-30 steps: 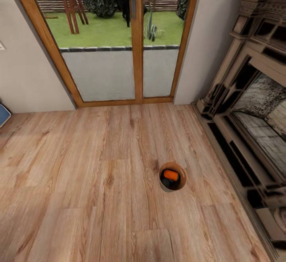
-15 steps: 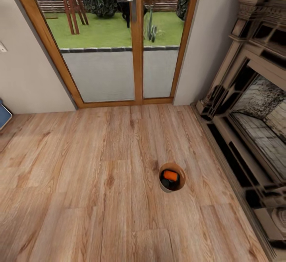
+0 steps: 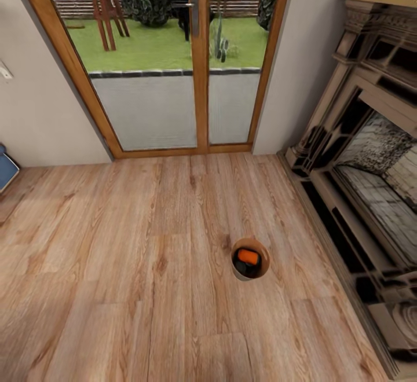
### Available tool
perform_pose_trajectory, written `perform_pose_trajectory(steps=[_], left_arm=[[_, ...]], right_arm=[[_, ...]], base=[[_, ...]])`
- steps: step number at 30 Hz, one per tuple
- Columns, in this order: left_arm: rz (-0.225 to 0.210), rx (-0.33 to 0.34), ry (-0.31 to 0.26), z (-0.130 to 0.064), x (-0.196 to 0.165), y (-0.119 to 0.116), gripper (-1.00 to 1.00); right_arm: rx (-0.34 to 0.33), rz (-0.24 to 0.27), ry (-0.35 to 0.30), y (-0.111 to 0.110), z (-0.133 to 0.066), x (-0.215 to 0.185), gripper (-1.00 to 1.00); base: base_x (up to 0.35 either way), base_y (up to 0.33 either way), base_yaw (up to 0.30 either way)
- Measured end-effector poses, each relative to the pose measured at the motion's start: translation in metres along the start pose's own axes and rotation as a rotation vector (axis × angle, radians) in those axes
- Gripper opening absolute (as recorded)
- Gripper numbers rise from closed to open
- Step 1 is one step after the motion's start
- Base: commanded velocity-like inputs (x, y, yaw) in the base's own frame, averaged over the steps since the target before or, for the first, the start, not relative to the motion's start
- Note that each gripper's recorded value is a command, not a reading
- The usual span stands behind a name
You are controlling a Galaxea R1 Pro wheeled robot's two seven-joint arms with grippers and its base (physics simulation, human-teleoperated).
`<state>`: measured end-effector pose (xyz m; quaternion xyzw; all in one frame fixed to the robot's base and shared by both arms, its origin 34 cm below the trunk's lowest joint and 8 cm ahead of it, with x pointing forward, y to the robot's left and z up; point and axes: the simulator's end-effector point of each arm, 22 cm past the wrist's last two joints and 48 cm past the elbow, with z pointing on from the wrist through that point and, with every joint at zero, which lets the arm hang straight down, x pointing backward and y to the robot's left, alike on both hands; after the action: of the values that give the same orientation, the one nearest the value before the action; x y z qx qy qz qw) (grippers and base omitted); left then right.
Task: Put the three can of soda from the living room inside the tash can in the kitchen.
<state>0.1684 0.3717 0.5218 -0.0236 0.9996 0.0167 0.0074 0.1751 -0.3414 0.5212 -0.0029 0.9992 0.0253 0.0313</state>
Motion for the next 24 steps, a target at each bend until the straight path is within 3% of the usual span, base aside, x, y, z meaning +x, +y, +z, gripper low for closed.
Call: perform_pose_trajectory(steps=[24], left_arm=[[-0.001,-0.003,-0.001,-0.029,0.004,0.002,1.0]], right_arm=[[-0.009,-0.007,0.008,0.005,-0.029,0.006,1.0]], base=[[0.0,0.0,0.0]])
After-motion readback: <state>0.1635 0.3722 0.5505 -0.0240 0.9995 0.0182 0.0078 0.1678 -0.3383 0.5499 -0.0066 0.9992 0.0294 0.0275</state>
